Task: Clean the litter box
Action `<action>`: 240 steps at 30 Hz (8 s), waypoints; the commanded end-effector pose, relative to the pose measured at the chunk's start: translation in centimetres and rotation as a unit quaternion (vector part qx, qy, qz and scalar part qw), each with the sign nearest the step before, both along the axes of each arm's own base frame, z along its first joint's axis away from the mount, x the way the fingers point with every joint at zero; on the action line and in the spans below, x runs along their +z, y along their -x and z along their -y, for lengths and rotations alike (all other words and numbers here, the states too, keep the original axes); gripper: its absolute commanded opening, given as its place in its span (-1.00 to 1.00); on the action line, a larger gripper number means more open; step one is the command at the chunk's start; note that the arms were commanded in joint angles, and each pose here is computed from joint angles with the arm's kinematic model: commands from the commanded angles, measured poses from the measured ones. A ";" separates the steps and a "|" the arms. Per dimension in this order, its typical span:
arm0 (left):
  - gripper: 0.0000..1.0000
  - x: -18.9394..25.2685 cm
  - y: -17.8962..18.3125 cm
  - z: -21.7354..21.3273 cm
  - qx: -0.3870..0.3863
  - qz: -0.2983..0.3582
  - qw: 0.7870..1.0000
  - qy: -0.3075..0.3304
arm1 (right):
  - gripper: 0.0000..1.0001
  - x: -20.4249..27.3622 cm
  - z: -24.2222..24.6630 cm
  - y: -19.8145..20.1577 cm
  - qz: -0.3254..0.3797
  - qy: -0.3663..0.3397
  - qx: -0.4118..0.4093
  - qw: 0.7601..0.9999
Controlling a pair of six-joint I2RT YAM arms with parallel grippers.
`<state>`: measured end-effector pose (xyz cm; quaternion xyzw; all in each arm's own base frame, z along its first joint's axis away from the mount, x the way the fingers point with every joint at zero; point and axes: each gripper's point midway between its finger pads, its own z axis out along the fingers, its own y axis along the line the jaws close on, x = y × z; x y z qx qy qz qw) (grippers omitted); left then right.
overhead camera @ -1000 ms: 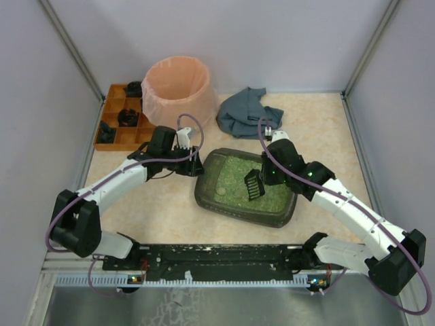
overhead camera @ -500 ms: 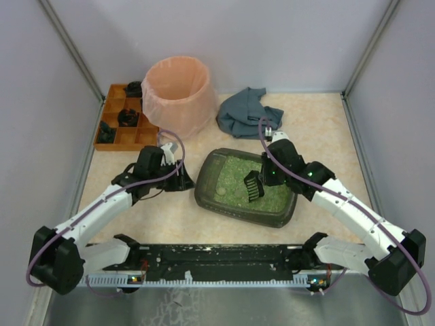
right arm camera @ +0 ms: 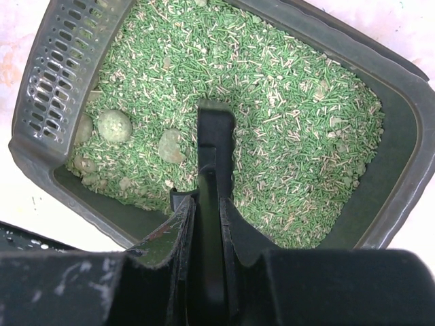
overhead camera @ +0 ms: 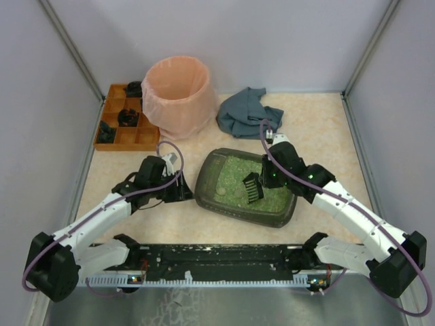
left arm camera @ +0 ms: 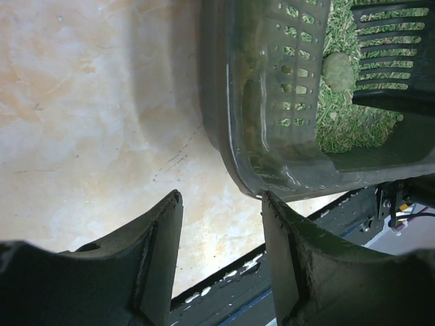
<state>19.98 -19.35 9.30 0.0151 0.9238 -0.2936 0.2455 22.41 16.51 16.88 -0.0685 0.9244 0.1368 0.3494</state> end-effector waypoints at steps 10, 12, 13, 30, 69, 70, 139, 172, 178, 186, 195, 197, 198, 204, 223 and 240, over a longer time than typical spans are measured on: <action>0.11 -1.9 -0.5 0.4 0.013 -0.015 0.999 -0.032 | -1.00 0.0 0.4 0.5 -0.004 0.000 -0.003 1.000; 0.12 -2.1 -0.4 0.2 0.014 -0.016 0.999 -0.042 | -1.00 0.0 0.5 0.5 -0.003 0.000 -0.003 1.000; 0.12 -2.2 -0.4 0.1 0.016 -0.017 0.999 -0.049 | -1.00 0.1 0.5 0.5 -0.002 0.000 -0.003 1.000; -0.03 -6.9 2.0 -0.4 -0.009 -0.054 0.972 -0.229 | -1.00 0.4 0.7 0.6 -0.002 0.001 -0.006 1.000; 0.05 1.0 -6.2 9.2 -0.144 0.119 0.972 -0.146 | -1.00 -5.4 1.3 1.6 -0.062 -0.048 -0.082 0.994; 0.05 0.8 -6.2 9.1 -0.143 0.117 0.971 -0.150 | -1.00 -5.5 1.3 1.7 -0.064 -0.051 -0.084 0.993; 0.66 14.4 -15.6 -0.4 0.004 0.316 0.948 0.028 | -1.00 3.1 3.3 -1.4 0.040 -0.401 -0.080 0.912; 0.60 12.9 -16.3 -1.3 -0.002 0.301 0.953 0.022 | -1.00 1.3 6.3 -0.4 0.050 -0.488 -0.075 0.868; 0.58 12.4 -16.3 -1.1 -0.006 0.296 0.955 0.023 | -1.00 1.4 5.8 -0.4 0.050 -0.522 -0.081 0.848; 0.56 12.1 -16.4 -0.9 -0.010 0.291 0.956 0.024 | -1.00 0.6 5.9 -0.2 0.030 -0.513 -0.074 0.855; 0.54 12.0 -16.3 -0.6 -0.025 0.293 0.955 0.027 | -1.00 0.2 8.1 -1.1 0.052 -0.498 -0.134 0.855; 0.54 12.2 -16.2 -0.7 -0.023 0.296 0.954 0.026 | -1.00 1.3 7.0 -0.7 0.059 -0.525 -0.099 0.843; 0.54 12.2 -16.2 -0.7 -0.022 0.298 0.954 0.025 | -1.00 1.6 6.1 -0.5 0.049 -0.523 -0.073 0.848; 0.54 12.3 -16.3 -1.0 -0.017 0.298 0.954 0.020 | -1.00 1.1 7.1 -0.7 0.057 -0.535 -0.104 0.837; 0.56 12.0 -13.6 -5.5 0.063 0.262 0.961 -0.060 | -1.00 7.3 5.8 -2.2 0.035 -0.495 -0.058 0.866; 0.57 8.9 -6.3 -9.6 0.092 0.209 0.967 -0.113 | -1.00 19.9 -0.2 -14.1 0.103 -0.517 -0.116 0.841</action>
